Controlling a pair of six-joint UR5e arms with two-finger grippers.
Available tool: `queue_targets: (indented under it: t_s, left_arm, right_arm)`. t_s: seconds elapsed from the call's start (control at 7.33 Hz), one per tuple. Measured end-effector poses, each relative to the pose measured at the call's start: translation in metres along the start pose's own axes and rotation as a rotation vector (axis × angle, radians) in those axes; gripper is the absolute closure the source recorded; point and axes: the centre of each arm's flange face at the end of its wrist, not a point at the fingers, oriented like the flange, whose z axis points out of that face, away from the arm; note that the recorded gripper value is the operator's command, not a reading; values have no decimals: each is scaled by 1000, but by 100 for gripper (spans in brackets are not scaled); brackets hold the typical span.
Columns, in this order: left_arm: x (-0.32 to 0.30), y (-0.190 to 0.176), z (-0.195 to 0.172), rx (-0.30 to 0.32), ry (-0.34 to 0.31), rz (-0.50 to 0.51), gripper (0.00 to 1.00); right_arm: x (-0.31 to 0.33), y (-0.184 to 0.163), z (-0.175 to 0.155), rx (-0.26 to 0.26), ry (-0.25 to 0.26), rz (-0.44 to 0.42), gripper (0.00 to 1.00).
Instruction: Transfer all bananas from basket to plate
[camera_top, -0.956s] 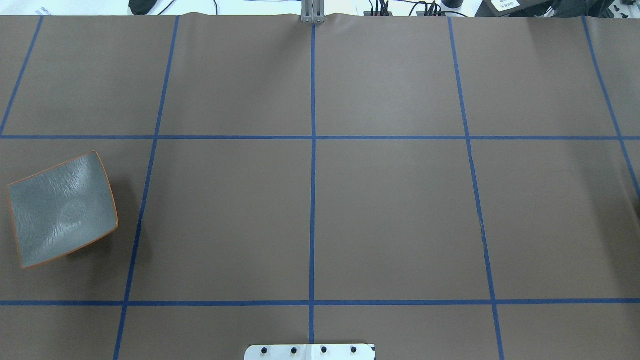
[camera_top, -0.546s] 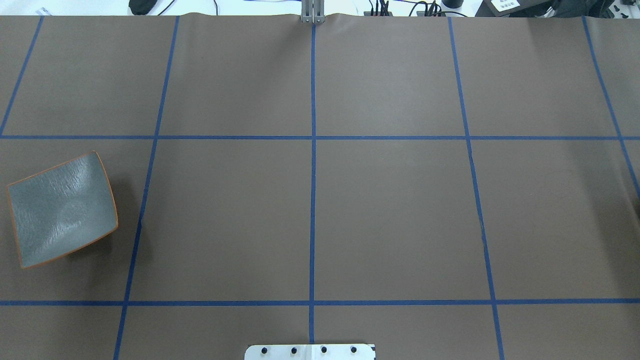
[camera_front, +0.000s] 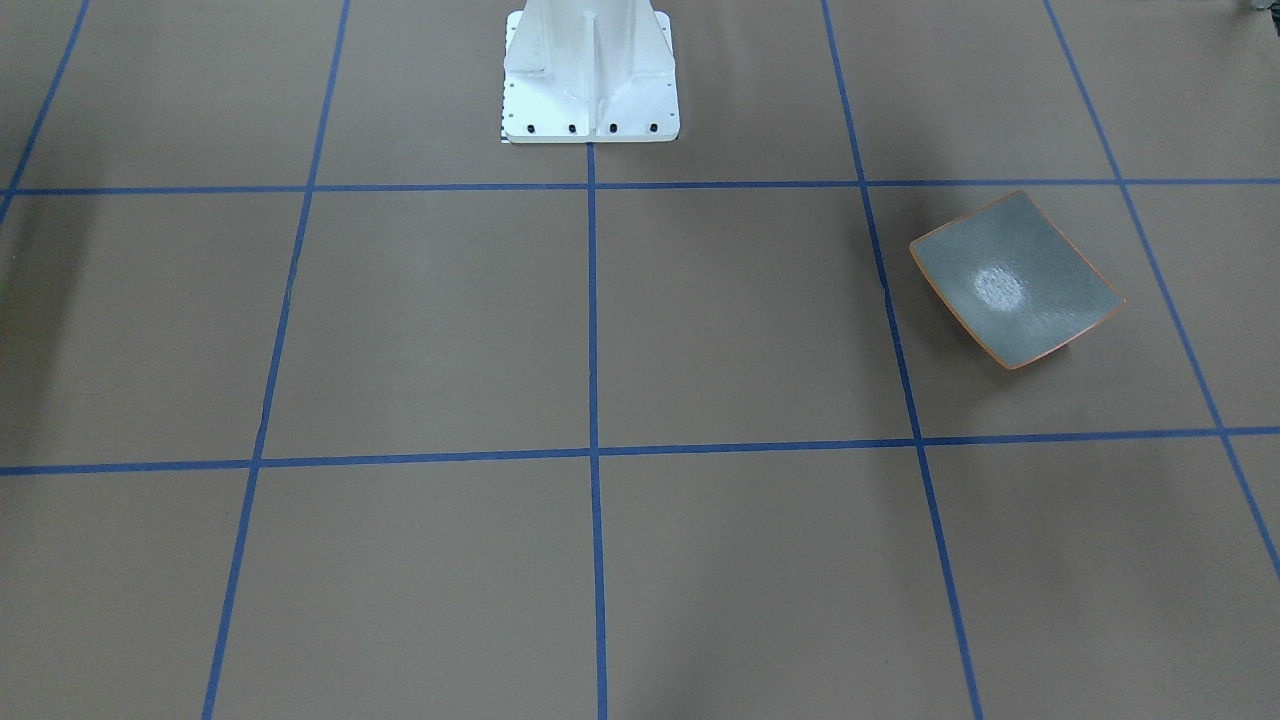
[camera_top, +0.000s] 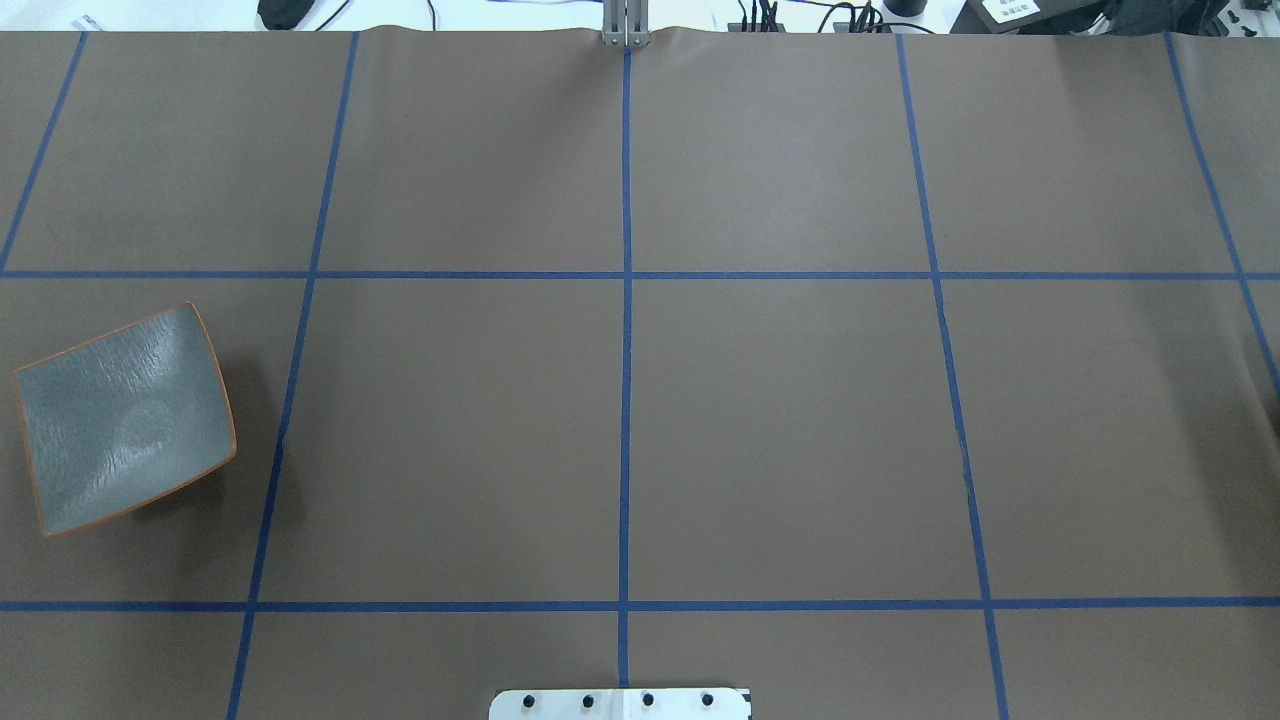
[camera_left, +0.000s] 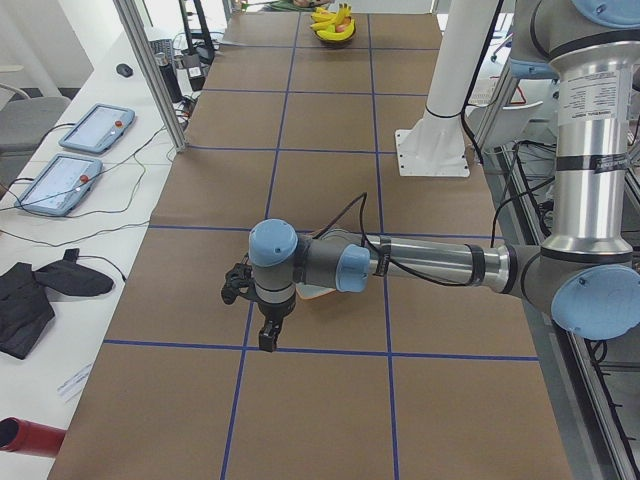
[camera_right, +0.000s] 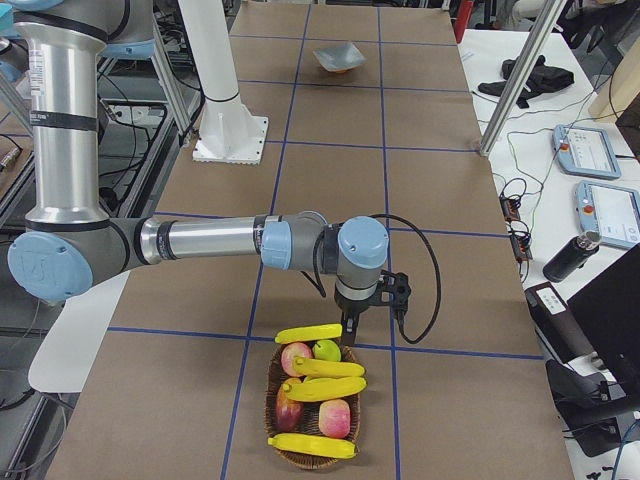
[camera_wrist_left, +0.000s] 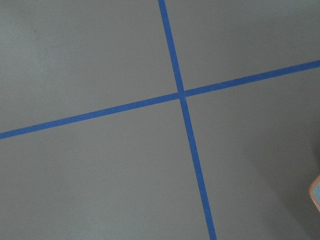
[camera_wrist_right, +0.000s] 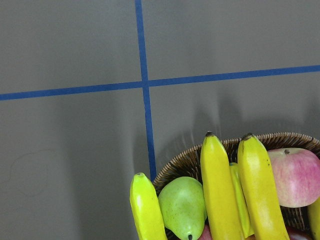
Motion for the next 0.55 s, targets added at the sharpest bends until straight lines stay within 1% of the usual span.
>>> queue_targets:
  t_s: [0.14,0.27,0.55]
  left_arm:
    - [0,0,1,0,1,2,0]
    - [-1,0,1,0,2,4,0]
    - [0,0,1,1,2,6,0]
  right_arm:
    - [-7,-9,-8,17,8,-18,0]
    - [-10,-11,-10,24,7,-28,0]
    - [-10,-10,-10,26,8,-26,0]
